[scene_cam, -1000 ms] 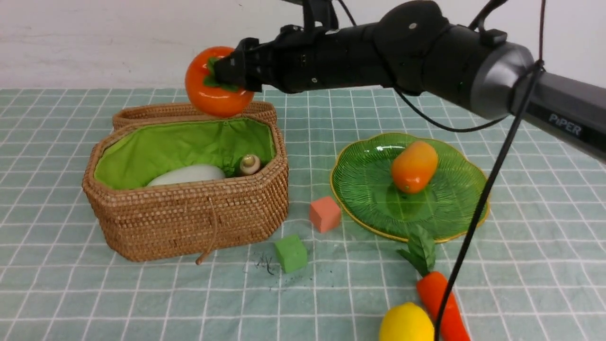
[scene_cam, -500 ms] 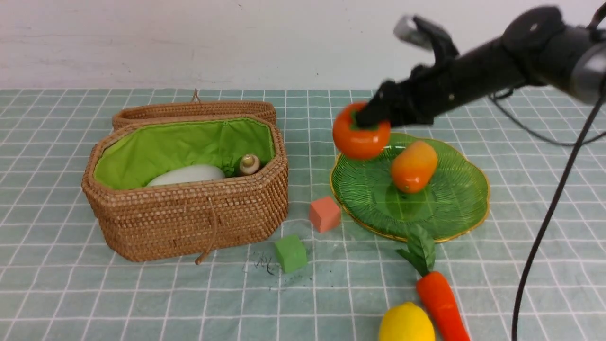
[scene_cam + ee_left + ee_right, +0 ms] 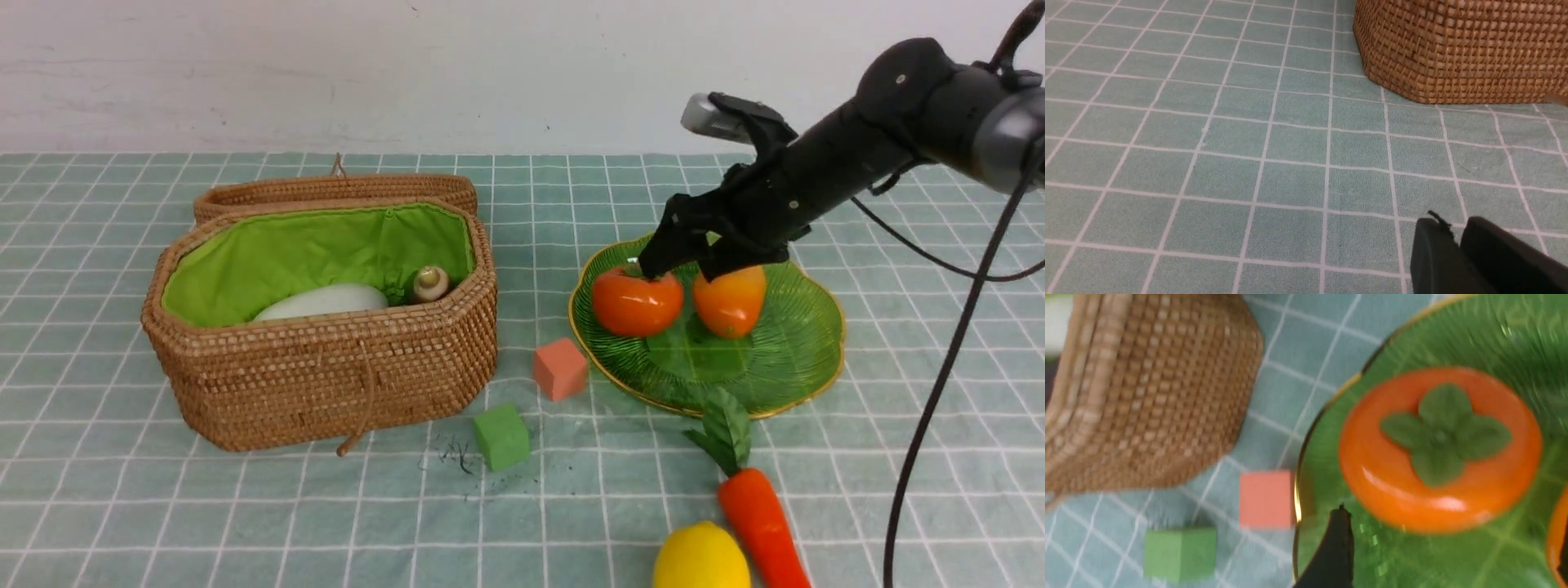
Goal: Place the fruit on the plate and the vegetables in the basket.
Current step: Grab a tomato with your right arm and place it on the plate on the right, then use the right arm to grab a lemon and put it into the right plate
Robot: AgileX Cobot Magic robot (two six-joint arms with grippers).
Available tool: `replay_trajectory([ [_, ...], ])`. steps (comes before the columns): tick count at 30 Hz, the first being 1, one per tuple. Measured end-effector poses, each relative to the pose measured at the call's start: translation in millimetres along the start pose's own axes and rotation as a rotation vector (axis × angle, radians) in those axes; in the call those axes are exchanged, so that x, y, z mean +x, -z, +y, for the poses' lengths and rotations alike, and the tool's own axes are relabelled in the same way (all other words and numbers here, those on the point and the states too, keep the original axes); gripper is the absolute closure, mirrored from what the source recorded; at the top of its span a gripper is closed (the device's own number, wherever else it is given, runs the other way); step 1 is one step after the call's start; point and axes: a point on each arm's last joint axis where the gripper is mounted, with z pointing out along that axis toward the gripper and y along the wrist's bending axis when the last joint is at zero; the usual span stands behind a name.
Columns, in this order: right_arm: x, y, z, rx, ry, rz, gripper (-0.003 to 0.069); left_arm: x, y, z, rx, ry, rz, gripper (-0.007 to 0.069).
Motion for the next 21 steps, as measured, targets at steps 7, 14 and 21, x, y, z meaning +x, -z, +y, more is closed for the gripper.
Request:
replay_trajectory([
  [7,31,72,48,0.112,0.061,0.026,0.0029,0,0,0,0.000,-0.001,0.000,0.0524],
  [14,132,65,86,0.091,0.022,0.157,0.0078,0,0,0,0.000,-0.001,0.000,0.0523],
  [21,180,28,123,-0.005,-0.040,0.253,0.0064,0,0,0,0.000,-0.001,0.000,0.0523],
])
